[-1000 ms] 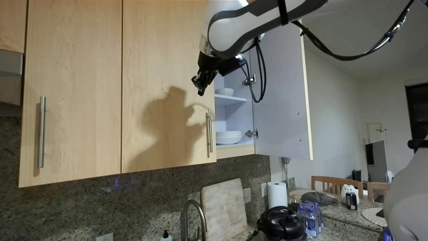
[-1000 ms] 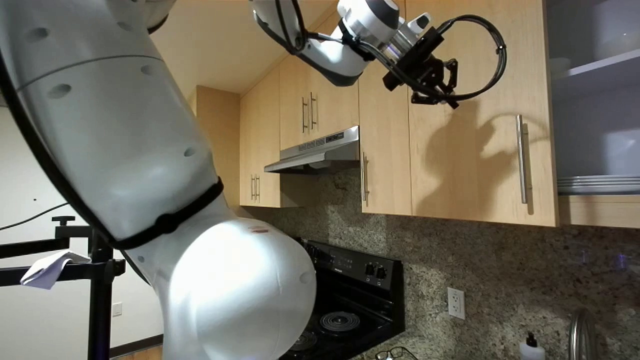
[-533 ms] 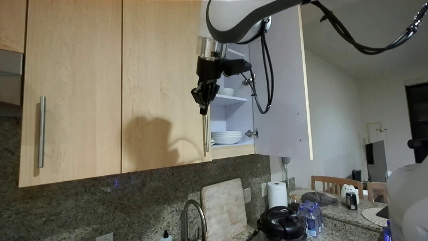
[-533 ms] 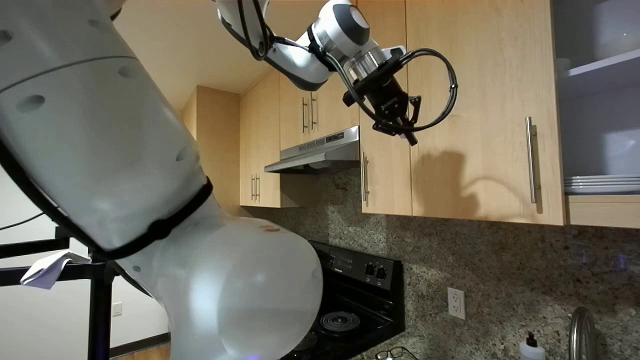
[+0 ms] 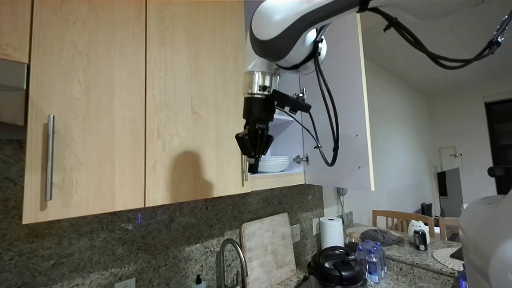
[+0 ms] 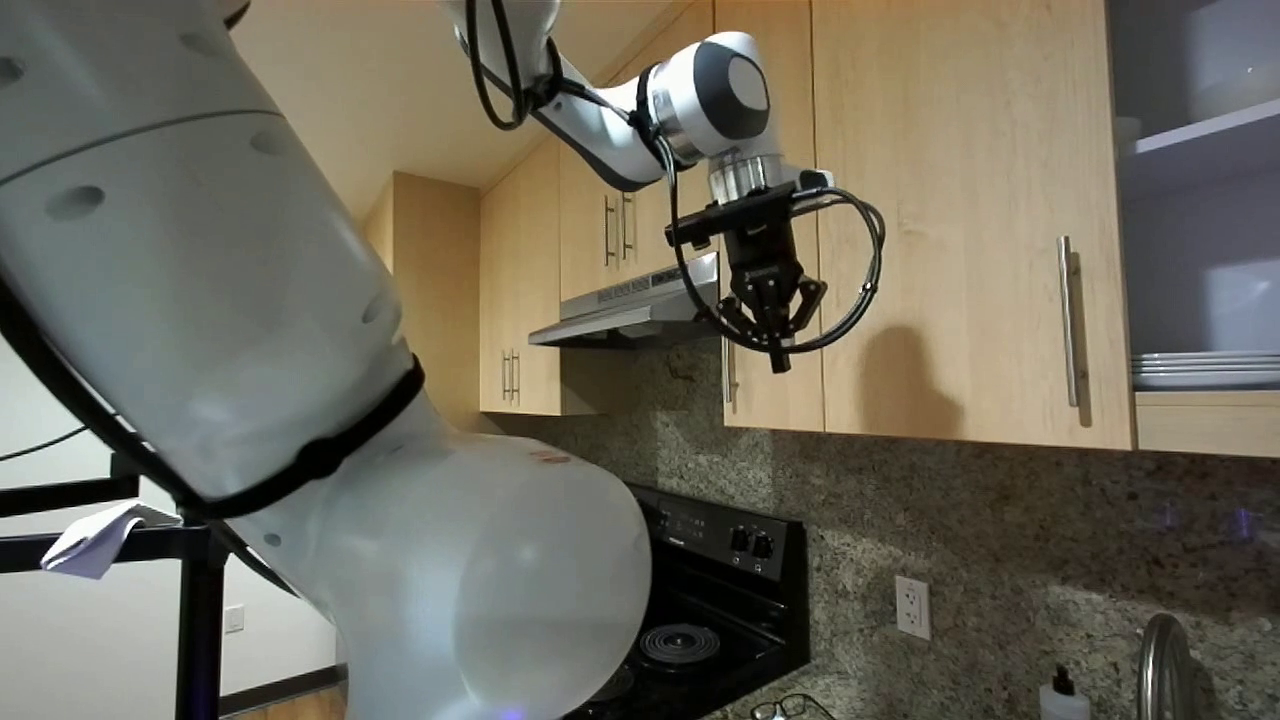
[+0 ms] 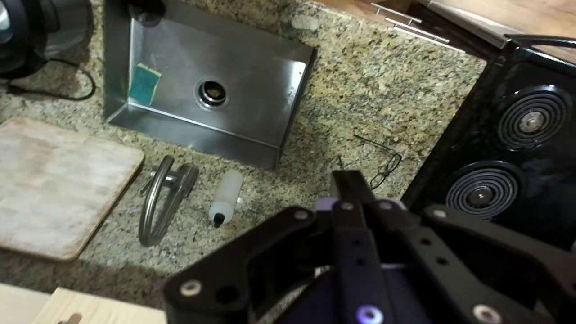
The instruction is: Close the top left door of the cabinet.
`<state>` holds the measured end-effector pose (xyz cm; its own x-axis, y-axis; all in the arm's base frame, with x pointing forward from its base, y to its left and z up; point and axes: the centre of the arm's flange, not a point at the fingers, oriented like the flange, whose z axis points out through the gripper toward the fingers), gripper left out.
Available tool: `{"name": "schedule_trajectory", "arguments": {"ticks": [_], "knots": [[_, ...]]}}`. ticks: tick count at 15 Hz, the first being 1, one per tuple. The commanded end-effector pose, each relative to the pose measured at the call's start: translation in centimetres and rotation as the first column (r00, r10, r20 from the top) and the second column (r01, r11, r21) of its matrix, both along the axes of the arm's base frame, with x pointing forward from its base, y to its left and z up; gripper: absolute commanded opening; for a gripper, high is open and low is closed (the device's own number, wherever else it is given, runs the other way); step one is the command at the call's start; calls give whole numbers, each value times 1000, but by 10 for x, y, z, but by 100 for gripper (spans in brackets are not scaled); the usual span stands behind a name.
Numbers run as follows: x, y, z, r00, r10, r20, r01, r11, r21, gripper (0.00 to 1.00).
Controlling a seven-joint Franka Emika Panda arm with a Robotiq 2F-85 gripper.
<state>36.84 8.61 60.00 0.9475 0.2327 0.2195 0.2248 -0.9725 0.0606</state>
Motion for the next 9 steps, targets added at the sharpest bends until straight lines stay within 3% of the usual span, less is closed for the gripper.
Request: {"name": "schedule_trajectory", "arguments": {"ticks": [1, 2, 3, 9], "knots": [[-14, -17, -28, 995, -63, -76, 70, 993, 90, 0], [-17, -22, -35, 991, -85, -99, 95, 990, 103, 26], [-19, -26, -40, 988, -98, -119, 112, 987, 115, 27], [-41, -57, -53, 961, -191, -199, 215, 971, 107, 64]]}}
